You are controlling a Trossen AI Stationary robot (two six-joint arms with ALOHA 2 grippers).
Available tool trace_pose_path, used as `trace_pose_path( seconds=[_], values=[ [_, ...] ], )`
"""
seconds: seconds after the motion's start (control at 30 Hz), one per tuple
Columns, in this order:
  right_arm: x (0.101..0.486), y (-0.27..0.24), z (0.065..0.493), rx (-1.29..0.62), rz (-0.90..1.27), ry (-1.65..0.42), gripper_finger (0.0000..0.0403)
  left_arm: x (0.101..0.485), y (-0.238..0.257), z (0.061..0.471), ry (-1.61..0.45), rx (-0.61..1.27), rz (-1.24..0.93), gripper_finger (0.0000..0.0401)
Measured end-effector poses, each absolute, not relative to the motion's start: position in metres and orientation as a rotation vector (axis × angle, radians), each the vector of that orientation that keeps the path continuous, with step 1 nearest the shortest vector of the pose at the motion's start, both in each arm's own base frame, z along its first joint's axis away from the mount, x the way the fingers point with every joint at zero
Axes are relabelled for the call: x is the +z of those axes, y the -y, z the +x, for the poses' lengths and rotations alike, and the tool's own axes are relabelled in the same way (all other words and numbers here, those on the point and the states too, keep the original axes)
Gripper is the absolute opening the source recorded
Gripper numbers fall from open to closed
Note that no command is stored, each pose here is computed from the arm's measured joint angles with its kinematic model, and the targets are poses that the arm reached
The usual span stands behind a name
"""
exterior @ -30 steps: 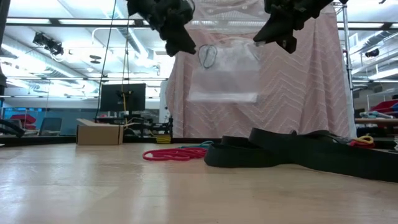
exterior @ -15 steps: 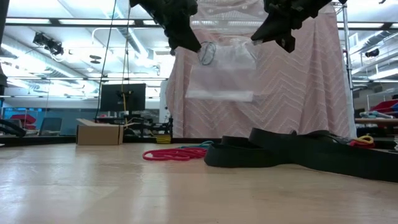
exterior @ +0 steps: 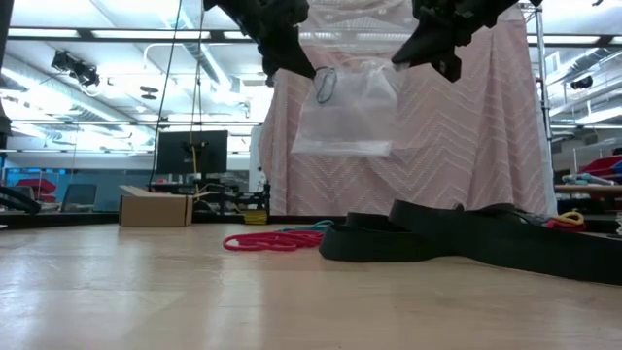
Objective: Sort rubber bands
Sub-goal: Put the blue rubber band into the transparent zip bag
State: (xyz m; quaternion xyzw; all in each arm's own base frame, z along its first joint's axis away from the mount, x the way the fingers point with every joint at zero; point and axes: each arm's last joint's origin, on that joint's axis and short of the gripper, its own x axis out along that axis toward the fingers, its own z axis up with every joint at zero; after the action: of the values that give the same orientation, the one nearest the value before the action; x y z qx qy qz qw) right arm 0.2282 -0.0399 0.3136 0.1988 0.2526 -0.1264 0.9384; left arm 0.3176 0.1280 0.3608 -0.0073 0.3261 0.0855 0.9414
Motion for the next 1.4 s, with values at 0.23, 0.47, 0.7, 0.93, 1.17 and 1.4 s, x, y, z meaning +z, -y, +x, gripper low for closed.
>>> trace_pose_path(
  seconds=[0.23, 0.47, 0.7, 0.93, 1.17, 1.4],
  values=[
    [0.311, 0.040, 0.229, -0.262, 0.400, -0.533, 0.0000, 0.389, -0.124, 0.308, -0.581, 0.174, 0.007, 0.0002],
    [0.302, 0.041, 0.238, -0.248, 0.402, -0.578, 0.0000, 0.406, -0.119, 0.314, -0.492, 0.041, -0.011, 0.0001],
    [0.301, 0.042, 0.244, -0.225, 0.401, -0.560, 0.0000, 0.397, -0.119, 0.325, -0.500, -0.058, -0.062, 0.0001],
    [0.301, 0.042, 0.243, -0.226, 0.402, -0.567, 0.0000, 0.392, -0.118, 0.332, -0.499, -0.099, -0.078, 0.0000],
    [0.301, 0.042, 0.244, -0.225, 0.401, -0.563, 0.0000, 0.382, -0.121, 0.338, -0.528, -0.099, -0.090, 0.0000],
    [0.301, 0.041, 0.244, -0.216, 0.403, -0.560, 0.0000, 0.373, -0.128, 0.350, -0.530, -0.025, -0.063, 0.0000]
  ],
)
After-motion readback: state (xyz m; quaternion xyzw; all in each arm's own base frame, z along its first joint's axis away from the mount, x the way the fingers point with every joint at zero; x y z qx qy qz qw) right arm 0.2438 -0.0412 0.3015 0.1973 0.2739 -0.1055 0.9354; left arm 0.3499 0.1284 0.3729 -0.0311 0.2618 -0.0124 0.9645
